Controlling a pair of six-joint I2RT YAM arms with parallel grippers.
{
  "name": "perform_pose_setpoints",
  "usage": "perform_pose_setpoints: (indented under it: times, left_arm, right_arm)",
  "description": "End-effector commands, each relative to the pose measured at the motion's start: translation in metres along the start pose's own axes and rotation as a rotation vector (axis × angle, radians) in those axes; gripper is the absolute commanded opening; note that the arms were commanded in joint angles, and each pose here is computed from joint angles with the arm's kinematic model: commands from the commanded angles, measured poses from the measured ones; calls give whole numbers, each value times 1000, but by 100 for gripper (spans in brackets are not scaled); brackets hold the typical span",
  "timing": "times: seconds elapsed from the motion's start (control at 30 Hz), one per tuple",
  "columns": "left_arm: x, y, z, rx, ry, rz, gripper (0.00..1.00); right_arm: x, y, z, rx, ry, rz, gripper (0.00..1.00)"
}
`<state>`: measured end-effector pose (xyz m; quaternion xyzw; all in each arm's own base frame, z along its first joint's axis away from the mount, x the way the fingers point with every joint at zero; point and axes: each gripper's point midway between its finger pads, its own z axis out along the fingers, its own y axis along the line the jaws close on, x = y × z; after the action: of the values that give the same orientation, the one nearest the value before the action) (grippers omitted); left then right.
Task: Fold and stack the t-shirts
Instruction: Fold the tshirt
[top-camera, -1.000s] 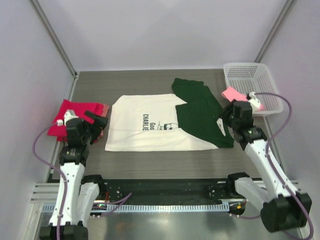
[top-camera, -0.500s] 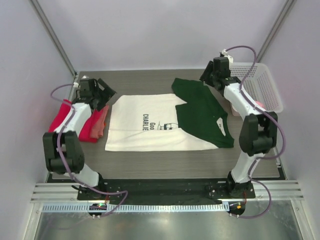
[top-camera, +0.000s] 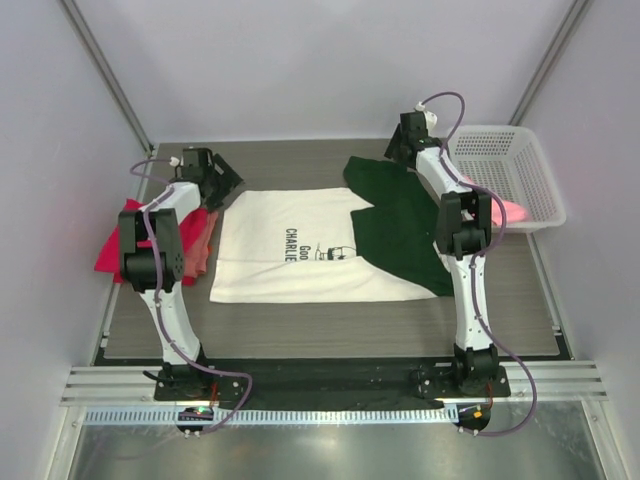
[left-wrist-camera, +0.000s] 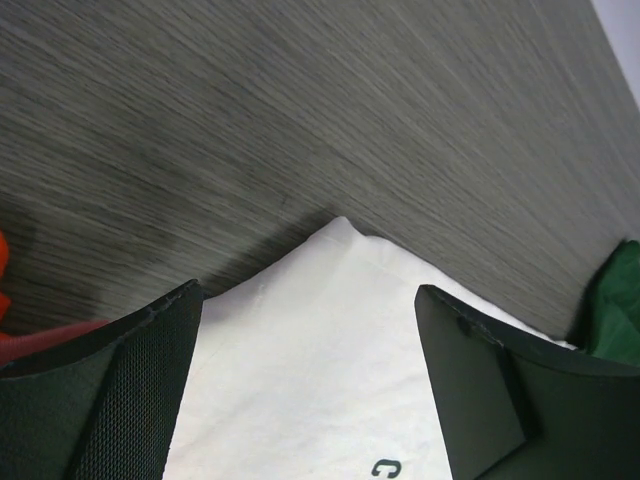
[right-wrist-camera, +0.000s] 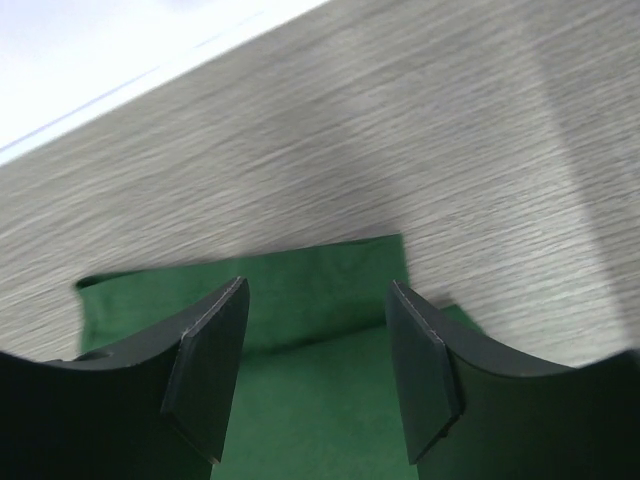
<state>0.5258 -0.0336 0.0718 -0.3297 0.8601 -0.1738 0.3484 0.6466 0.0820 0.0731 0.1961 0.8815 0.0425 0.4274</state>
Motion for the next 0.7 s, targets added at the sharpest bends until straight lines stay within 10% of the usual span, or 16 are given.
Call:
perform_pose_setpoints:
  times: [0.0,0.53,0.67]
  left_arm:
    - [-12,-9,0,18,-31,69,87]
    - [-5,12,6,-39,-13,85,86]
    - [-5,18,9,-43,-3,72,85]
  right_arm:
    - [-24,-7,-2,23,-45,0,62]
    - [5,-13,31,32,-2,-20,55]
    - [10,-10,36,19,6,-17,39]
